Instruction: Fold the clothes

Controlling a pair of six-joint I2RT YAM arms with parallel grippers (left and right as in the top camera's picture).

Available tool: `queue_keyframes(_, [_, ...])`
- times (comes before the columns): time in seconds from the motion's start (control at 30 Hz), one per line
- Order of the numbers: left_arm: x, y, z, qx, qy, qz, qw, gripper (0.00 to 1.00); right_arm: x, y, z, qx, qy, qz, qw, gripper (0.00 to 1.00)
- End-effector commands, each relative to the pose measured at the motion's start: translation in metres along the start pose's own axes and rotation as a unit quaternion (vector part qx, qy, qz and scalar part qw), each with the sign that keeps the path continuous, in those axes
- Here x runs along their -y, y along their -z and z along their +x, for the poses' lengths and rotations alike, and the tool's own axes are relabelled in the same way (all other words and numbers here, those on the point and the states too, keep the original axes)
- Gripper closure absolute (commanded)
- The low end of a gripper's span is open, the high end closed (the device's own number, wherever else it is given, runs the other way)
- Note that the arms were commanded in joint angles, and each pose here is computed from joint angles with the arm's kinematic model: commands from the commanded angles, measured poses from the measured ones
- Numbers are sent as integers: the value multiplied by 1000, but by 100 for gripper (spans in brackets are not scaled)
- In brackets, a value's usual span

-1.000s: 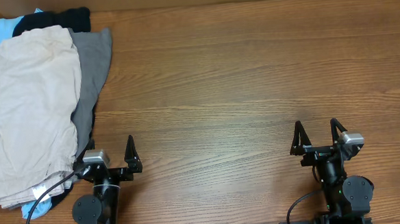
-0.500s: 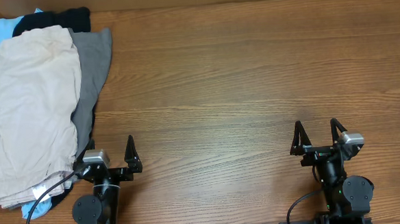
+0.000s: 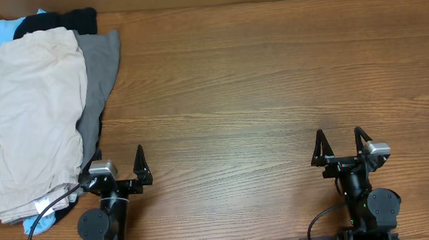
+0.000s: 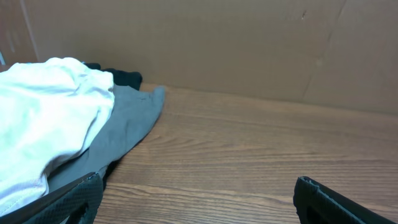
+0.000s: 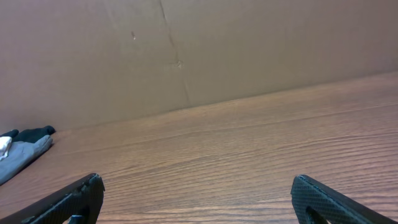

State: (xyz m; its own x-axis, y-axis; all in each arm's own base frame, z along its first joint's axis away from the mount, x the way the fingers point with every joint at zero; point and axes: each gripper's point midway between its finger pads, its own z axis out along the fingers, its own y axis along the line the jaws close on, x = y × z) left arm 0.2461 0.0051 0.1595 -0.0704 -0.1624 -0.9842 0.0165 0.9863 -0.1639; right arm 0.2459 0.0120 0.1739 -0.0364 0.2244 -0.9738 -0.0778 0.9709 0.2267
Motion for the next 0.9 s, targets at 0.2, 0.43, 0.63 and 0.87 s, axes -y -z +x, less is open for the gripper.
queue_keyframes(0.2, [-3, 0, 0, 3, 3, -8, 1000, 0, 2, 0, 1, 3, 0, 4, 1000, 0])
queue_keyframes(0.43, [-3, 0, 0, 3, 3, -8, 1000, 0, 2, 0, 1, 3, 0, 4, 1000, 0])
queue_keyframes(0.63, [-1, 0, -5, 12, 2, -4, 1000, 0, 2, 0, 1, 3, 0, 3, 1000, 0])
queue_keyframes(0.87, [-5, 0, -2, 7, 3, -15, 1000, 0, 1, 0, -8, 22, 2, 2, 1000, 0])
